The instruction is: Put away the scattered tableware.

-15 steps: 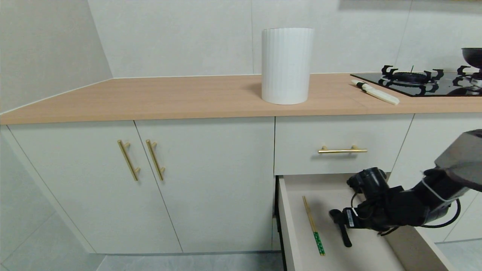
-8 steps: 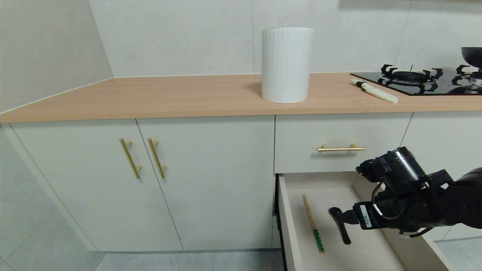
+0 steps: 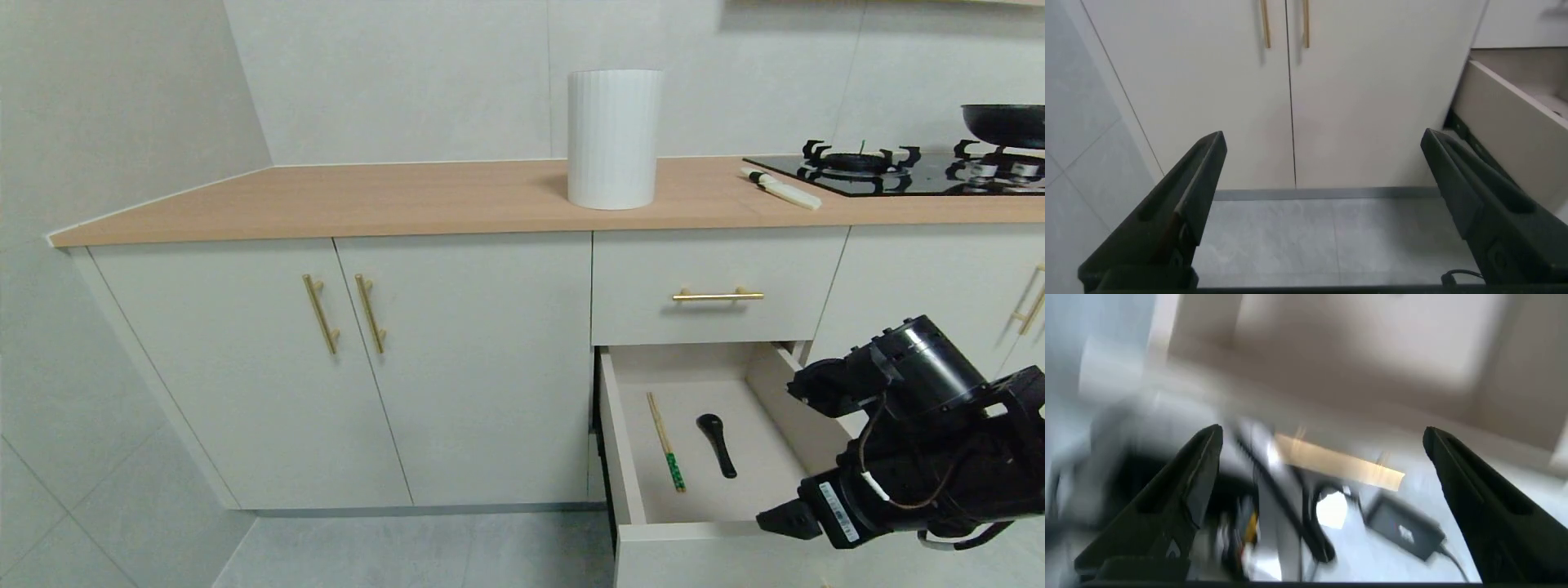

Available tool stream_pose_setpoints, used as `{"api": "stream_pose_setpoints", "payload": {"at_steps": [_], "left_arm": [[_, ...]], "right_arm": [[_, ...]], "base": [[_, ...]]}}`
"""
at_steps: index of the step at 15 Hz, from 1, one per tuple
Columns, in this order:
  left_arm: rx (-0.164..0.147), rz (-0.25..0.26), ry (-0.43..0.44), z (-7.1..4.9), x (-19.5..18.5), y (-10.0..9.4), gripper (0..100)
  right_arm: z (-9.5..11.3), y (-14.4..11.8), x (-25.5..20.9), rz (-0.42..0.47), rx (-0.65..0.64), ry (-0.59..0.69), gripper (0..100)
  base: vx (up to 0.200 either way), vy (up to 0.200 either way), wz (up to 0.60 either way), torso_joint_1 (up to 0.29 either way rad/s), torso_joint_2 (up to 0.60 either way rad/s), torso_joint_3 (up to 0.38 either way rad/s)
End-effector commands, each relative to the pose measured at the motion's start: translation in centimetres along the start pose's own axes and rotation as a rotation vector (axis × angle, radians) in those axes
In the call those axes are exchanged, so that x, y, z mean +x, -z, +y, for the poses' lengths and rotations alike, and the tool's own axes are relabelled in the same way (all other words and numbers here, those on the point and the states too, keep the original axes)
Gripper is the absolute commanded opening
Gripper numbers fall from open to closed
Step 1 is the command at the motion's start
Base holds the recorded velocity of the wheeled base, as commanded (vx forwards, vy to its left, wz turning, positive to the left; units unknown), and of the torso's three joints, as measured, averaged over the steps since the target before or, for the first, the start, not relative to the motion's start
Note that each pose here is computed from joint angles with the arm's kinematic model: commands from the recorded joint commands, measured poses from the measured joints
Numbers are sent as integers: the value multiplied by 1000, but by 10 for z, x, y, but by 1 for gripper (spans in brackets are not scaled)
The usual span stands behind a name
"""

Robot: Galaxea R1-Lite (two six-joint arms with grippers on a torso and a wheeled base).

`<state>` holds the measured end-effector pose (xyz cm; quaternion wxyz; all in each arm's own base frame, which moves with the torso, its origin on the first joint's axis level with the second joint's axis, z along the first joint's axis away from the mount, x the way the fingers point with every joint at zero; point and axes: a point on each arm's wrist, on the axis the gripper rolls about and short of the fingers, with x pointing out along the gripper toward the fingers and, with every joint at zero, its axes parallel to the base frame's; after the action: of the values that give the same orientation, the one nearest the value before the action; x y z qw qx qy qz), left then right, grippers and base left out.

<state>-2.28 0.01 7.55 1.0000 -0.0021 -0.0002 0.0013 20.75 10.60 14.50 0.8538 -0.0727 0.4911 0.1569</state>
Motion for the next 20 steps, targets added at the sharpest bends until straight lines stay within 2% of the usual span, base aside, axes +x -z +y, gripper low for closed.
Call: {"api": "stream_pose_setpoints", "payload": {"at_steps": [1, 4, 9, 13, 17, 20], "left_arm": [[0, 0, -1, 0, 0, 0, 100], [0, 0, -1, 0, 0, 0, 100], [0, 0, -1, 0, 0, 0, 100], [0, 0, -1, 0, 0, 0, 100], [0, 0, -1, 0, 0, 0, 100], [0, 0, -1, 0, 0, 0, 100]], "right_arm": [[0, 7, 5, 93, -61, -28, 100], [0, 13, 18, 178, -117, -27, 100], [0, 17, 49, 301, -124, -8, 100], [0, 9, 57, 301, -102, 1, 100], [0, -3, 70, 298, 0, 78, 100], [0, -16, 75, 261, 97, 99, 100]], "base": [[0, 0, 0, 0, 0, 0], [0, 0, 0, 0, 0, 0], [0, 0, 0, 0, 0, 0], [0, 0, 0, 0, 0, 0], [0, 0, 0, 0, 0, 0], [0, 0, 0, 0, 0, 0]]}}
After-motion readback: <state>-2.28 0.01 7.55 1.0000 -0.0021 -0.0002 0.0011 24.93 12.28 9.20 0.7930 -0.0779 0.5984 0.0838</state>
